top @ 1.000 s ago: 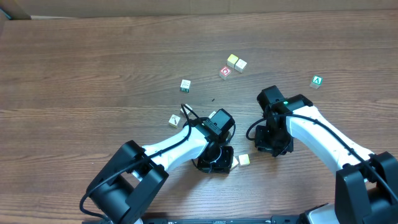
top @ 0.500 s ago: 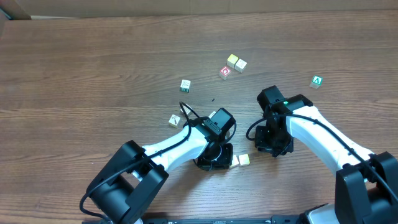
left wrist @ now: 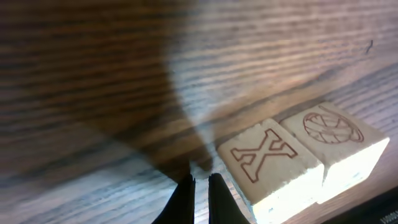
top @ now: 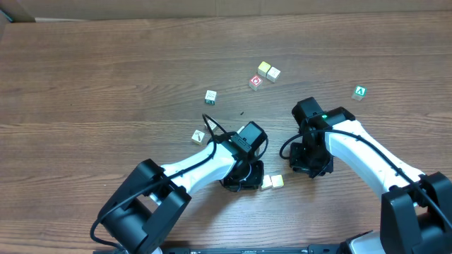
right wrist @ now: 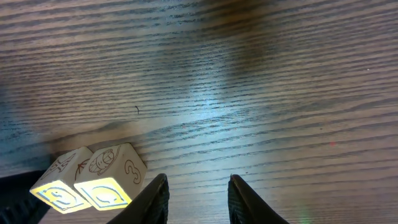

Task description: Flip 5 blocks

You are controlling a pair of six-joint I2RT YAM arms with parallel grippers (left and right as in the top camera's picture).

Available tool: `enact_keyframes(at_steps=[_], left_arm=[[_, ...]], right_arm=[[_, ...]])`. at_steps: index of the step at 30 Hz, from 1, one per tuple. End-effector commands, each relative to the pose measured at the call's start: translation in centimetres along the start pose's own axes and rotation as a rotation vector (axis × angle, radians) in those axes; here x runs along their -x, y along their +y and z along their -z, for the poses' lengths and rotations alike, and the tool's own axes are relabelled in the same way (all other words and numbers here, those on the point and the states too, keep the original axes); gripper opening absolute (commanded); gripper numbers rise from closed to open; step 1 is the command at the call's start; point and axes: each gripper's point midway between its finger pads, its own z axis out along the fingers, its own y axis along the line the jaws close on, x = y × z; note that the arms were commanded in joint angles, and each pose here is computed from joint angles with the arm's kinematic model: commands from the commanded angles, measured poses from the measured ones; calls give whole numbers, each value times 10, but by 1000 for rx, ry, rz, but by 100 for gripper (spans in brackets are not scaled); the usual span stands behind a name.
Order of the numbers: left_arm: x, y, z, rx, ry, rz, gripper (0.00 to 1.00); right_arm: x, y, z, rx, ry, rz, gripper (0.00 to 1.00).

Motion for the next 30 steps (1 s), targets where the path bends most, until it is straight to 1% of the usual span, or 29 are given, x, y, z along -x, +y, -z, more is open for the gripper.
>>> enact_keyframes(at_steps=[1,8,13,30], left_arm=[[5,11,-3,20,-3,42,4],[7,9,-3,11,-8,32,4],[8,1,-3,-28,-6,22,4],[9,-1,-3,-39,-8,18,4]], right_arm=[[-1,-1,-1,2,3,-7,33],[-1,-1,-1,2,3,-7,33],[-1,-1,-1,1,3,-7,33],[-1,-1,-1,1,3,-8,33]])
